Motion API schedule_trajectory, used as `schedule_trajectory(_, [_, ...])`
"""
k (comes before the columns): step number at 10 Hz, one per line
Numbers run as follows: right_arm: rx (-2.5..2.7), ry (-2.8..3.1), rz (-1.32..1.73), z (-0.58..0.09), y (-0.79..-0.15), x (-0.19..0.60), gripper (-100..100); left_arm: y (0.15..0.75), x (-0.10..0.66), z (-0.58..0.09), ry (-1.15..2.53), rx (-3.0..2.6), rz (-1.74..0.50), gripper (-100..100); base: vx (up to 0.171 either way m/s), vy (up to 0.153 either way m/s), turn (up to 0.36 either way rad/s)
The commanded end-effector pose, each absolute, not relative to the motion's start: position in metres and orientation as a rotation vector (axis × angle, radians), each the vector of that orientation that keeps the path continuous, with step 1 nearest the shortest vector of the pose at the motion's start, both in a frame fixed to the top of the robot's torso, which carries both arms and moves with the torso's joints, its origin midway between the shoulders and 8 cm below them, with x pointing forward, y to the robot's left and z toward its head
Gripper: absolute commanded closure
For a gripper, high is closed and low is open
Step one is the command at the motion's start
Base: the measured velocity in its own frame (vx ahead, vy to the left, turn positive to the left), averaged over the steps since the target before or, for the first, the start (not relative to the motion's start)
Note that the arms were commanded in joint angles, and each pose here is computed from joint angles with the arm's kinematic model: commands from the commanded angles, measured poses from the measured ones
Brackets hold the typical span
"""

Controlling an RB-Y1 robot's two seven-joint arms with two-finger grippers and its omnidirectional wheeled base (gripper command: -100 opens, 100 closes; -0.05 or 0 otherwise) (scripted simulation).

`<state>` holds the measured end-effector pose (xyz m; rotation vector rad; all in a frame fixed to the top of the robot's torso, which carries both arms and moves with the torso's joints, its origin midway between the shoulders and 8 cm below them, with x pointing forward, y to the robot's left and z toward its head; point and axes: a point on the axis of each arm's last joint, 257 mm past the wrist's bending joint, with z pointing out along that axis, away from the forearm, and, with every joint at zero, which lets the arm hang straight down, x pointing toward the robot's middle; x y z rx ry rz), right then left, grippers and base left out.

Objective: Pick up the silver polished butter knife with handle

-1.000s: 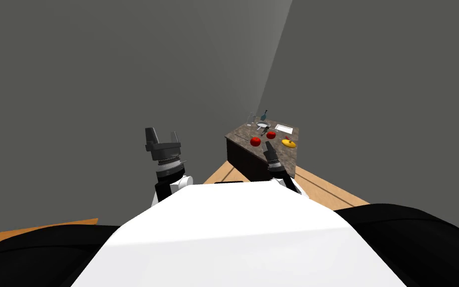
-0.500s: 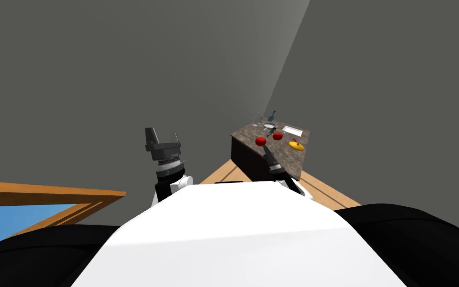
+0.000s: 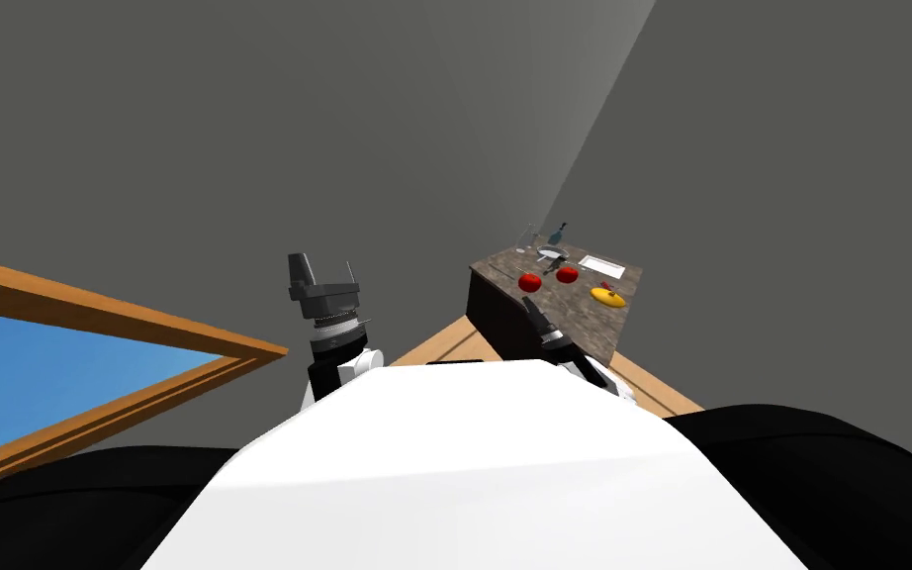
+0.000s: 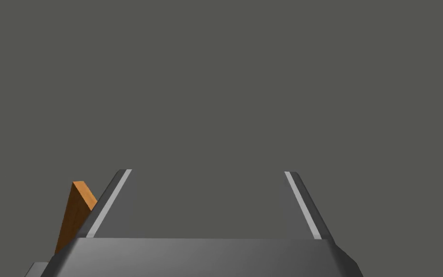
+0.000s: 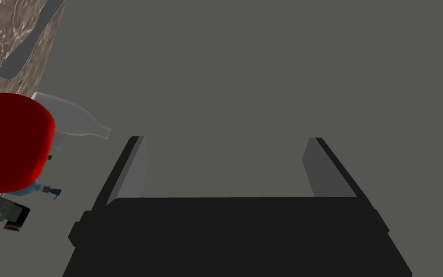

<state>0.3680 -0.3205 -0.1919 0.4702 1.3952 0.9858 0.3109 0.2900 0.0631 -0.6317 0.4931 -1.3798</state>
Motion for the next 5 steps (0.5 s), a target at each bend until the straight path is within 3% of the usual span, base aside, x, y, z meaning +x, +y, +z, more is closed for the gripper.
schedule_trajectory(1, [0.451, 1.466, 0.938, -0.214, -0.332, 0.364, -100, 0.290, 0.311, 0.063, 0.493, -0.632, -1.380, 0, -0.052, 0.023, 0.314])
schedule_trajectory(5, [0.418, 1.594, 0.839, -0.251, -0.361, 0.353, -100, 0.290, 0.311, 0.063, 0.493, -0.632, -1.380, 0, -0.024, 0.014, 0.258])
